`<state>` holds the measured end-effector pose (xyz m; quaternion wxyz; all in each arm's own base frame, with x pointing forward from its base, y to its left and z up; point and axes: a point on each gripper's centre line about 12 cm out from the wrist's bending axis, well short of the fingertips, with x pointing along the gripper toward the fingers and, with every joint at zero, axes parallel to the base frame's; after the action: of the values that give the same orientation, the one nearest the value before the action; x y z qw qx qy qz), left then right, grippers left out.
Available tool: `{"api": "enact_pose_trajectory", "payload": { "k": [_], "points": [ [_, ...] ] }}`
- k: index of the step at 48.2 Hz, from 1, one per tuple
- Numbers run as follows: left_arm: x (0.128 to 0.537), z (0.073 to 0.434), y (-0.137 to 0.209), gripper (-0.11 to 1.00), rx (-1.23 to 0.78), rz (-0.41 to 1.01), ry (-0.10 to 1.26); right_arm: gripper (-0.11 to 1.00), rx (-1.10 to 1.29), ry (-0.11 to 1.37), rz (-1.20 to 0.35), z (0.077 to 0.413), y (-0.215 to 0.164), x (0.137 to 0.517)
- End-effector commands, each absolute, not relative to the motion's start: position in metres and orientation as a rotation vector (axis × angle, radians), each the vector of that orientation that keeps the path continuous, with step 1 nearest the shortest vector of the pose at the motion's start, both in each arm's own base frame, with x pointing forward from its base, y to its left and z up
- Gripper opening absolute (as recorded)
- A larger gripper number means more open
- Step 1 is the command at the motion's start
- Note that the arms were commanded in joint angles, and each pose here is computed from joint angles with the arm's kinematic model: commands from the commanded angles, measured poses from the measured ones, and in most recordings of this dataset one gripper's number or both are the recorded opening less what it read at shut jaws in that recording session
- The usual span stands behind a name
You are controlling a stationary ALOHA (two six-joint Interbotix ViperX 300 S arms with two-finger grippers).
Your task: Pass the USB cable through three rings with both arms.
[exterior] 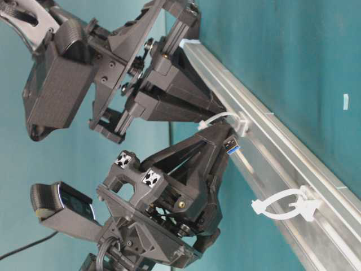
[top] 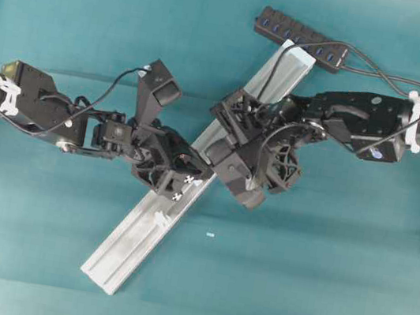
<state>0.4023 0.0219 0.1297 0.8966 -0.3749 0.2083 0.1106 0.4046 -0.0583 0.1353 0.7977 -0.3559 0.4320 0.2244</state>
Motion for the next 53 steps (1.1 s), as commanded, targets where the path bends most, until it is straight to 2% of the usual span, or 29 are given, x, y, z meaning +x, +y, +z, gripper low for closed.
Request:
{"api": "enact_pose_trajectory", "payload": {
  "k": [1, 5, 9, 17, 19, 32, 53],
  "points": [
    [0.405, 0.136, 0.018, 0.17, -0.77, 0.21, 0.419, 0.1, -0.717, 0.912, 0.461, 0.139, -0.056, 0.407],
    [0.404, 0.135, 0.018, 0.16, -0.773, 0.213, 0.423, 0.16, -0.684, 0.908, 0.452, 0.139, -0.055, 0.406],
    [0.403, 0.134, 0.018, 0.15, -0.774, 0.215, 0.427, 0.35, -0.668, 0.911, 0.448, 0.139, -0.056, 0.403],
    [0.402, 0.133, 0.017, 0.13, -0.775, 0.215, 0.431, 0.79, -0.669, 0.909, 0.445, 0.142, -0.054, 0.396],
    [0.401, 0.133, 0.017, 0.13, -0.784, 0.217, 0.432, 0.86, -0.674, 0.901, 0.439, 0.144, -0.054, 0.394],
    [0.391, 0.129, 0.007, 0.12, -0.853, 0.222, 0.454, 0.82, -0.709, 0.833, 0.35, 0.16, -0.057, 0.383],
    [0.384, 0.157, -0.007, 0.11, -0.85, 0.159, 0.404, 0.82, -0.723, 0.822, 0.359, 0.159, -0.049, 0.379]
  ]
}}
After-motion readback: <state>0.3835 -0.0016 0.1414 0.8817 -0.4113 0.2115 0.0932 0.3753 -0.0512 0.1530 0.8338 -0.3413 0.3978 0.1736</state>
